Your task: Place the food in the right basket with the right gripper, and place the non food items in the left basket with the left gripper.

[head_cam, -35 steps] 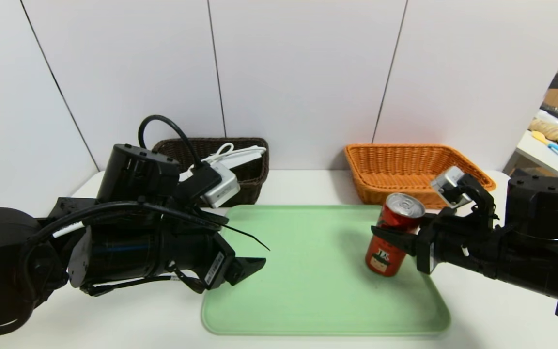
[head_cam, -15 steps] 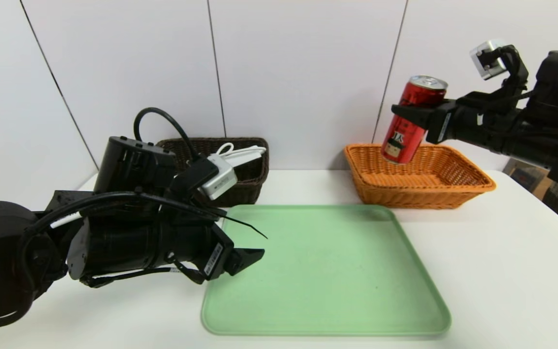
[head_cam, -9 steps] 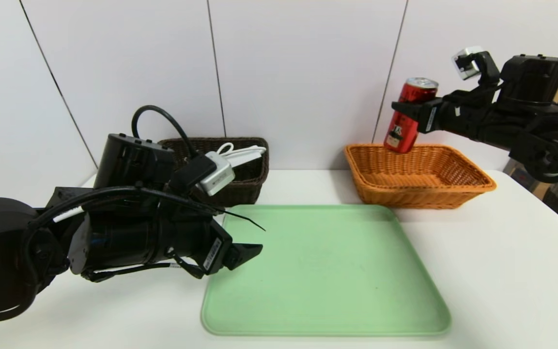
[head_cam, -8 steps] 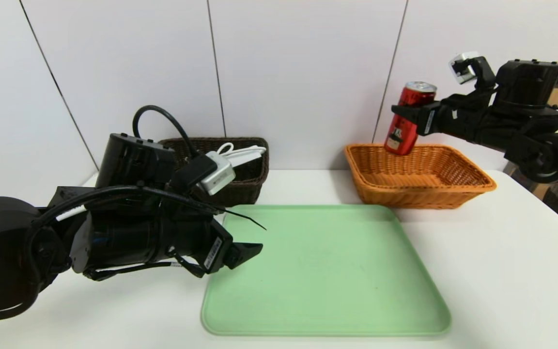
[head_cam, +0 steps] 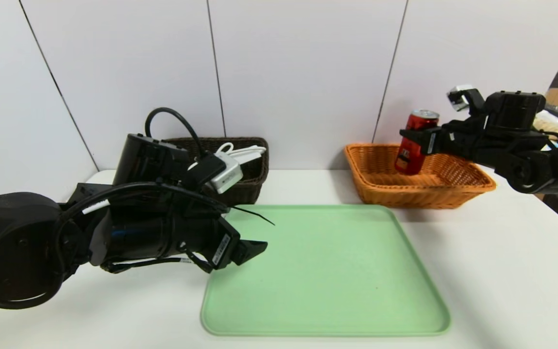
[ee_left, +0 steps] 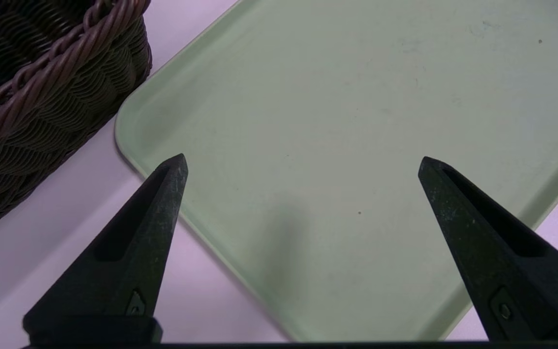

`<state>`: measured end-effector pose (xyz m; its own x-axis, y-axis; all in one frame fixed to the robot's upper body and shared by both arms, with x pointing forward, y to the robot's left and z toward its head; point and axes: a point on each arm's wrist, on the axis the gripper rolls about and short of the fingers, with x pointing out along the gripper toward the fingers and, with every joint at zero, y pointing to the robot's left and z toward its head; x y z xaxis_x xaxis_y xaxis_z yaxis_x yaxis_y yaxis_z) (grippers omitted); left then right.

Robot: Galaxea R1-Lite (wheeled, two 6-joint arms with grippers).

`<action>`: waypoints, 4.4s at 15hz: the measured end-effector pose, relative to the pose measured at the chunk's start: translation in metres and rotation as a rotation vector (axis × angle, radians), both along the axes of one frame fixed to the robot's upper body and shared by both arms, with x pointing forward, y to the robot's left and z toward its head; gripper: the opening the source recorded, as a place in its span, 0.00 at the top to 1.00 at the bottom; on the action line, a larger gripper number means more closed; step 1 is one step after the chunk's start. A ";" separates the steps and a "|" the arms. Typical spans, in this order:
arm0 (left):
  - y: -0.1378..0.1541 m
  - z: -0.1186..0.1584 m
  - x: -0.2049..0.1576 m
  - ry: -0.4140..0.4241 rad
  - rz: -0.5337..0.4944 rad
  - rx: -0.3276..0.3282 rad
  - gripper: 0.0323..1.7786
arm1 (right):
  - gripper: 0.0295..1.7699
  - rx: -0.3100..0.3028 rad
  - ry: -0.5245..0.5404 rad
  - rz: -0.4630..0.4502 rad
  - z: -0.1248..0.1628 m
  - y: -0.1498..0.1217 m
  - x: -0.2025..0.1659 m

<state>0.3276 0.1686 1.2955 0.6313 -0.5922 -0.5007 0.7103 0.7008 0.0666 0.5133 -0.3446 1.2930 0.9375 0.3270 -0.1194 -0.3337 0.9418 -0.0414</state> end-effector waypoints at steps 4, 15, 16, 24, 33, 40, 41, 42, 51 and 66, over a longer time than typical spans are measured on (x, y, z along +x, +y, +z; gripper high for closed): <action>-0.002 -0.002 0.003 0.005 0.000 0.003 0.05 | 0.48 0.001 0.032 -0.011 -0.013 -0.005 0.005; -0.005 -0.005 0.008 0.013 0.000 0.009 0.05 | 0.39 -0.005 0.050 -0.006 -0.024 -0.005 0.008; -0.005 -0.005 0.008 0.012 0.001 0.008 0.05 | 0.35 -0.004 0.049 -0.005 -0.023 -0.005 0.008; -0.004 -0.003 0.009 0.010 0.008 0.004 0.05 | 0.15 0.004 0.048 -0.001 -0.010 -0.004 -0.008; 0.048 0.043 -0.010 -0.123 0.146 -0.086 0.05 | 0.07 0.009 0.121 -0.052 0.025 -0.018 -0.100; 0.100 0.056 -0.063 -0.193 0.274 -0.119 0.05 | 0.05 0.011 0.086 -0.070 0.051 -0.010 -0.200; 0.105 0.056 -0.074 -0.206 0.281 -0.124 0.05 | 0.05 0.011 0.081 -0.070 0.053 -0.008 -0.214; 0.109 0.054 -0.083 -0.218 0.286 -0.128 0.05 | 0.04 0.011 0.078 -0.070 0.054 -0.006 -0.229; 0.141 0.021 -0.143 -0.299 0.387 -0.058 0.05 | 0.04 0.013 0.084 -0.074 0.045 0.006 -0.332; 0.160 -0.017 -0.205 -0.395 0.464 -0.092 0.05 | 0.04 0.004 -0.018 -0.109 0.018 0.015 -0.413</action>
<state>0.1227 0.3282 1.2782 0.9608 -0.2414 -0.1366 0.2643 0.9461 0.1872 0.0999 -0.3292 1.3112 0.9695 0.2233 -0.1011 -0.2284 0.9726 -0.0424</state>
